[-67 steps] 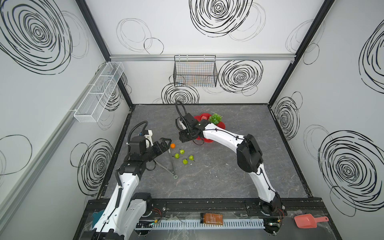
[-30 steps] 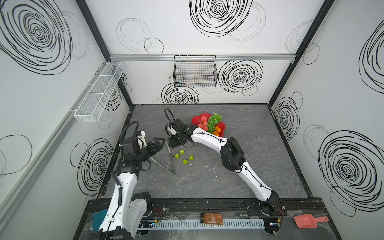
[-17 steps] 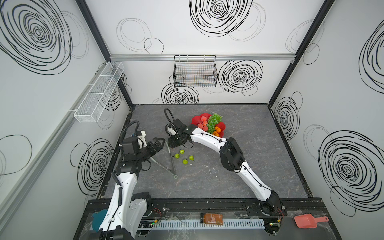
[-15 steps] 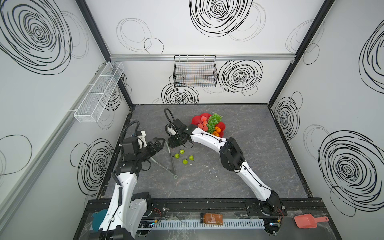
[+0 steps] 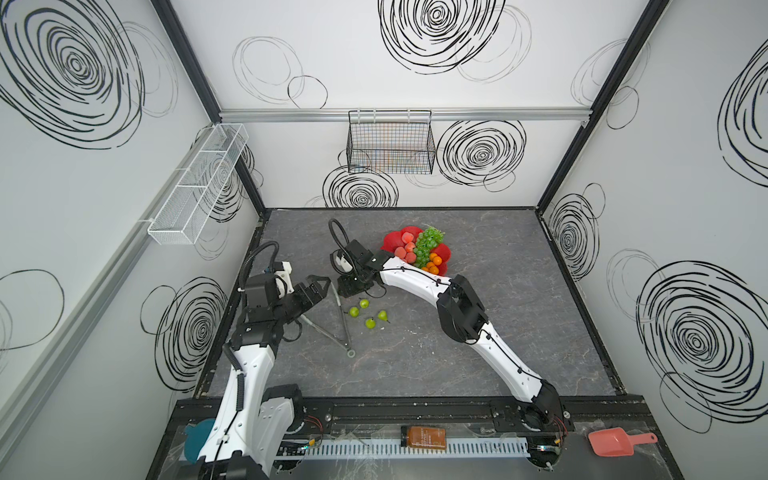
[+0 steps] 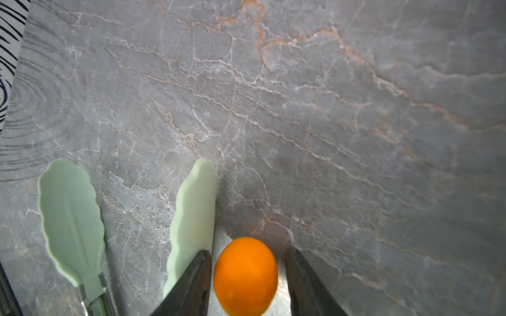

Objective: Arrange fruit in a fruit bowl
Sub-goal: Pick up the fruit from the middle-left of the table, then place the fruit in the fruit bowl.

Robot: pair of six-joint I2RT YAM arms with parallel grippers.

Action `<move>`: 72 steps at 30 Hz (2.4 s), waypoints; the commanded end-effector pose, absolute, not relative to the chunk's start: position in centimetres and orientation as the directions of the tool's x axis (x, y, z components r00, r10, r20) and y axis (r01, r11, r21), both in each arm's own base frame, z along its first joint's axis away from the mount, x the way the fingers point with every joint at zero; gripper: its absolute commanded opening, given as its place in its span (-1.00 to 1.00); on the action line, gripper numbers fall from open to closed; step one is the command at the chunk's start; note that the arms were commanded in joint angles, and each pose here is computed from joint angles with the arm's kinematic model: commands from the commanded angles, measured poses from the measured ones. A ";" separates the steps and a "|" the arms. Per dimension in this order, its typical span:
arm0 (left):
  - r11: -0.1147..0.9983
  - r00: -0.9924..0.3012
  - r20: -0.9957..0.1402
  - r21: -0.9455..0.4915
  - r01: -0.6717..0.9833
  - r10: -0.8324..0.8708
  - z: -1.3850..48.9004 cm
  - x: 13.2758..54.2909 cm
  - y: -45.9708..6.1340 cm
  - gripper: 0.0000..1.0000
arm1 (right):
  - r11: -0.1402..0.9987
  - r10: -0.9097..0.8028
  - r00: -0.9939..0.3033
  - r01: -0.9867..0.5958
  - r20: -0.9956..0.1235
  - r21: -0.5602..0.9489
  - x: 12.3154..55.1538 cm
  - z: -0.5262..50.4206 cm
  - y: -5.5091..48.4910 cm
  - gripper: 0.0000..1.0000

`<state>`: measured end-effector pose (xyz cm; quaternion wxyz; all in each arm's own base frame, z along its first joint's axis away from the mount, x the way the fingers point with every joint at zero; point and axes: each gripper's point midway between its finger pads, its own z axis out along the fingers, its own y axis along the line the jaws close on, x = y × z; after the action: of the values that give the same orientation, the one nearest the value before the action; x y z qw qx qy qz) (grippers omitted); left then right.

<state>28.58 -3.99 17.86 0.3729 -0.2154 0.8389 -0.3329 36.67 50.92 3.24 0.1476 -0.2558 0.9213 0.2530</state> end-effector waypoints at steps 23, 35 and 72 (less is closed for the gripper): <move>0.710 -0.646 -0.538 -0.704 -0.009 -0.541 19.6 28.1 -6.2 0.92 | 0.743 -0.360 -0.819 -0.541 -0.446 0.394 37.2 8.2 49.9 -0.23; 0.739 -0.690 -0.603 -0.658 0.145 -0.401 20.6 27.6 -12.6 0.92 | 0.793 -0.298 -0.836 -0.486 -0.461 0.367 35.9 13.1 43.1 -0.24; 0.696 -0.758 -0.617 -0.640 0.326 -0.212 19.3 27.3 -25.6 0.92 | 0.931 -0.007 -0.896 -0.169 -0.444 0.325 37.1 13.2 22.2 -0.25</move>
<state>26.05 -24.73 16.89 0.3130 0.0373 0.8738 -0.3704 36.61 23.11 12.36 0.2012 -0.0492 0.9595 0.1909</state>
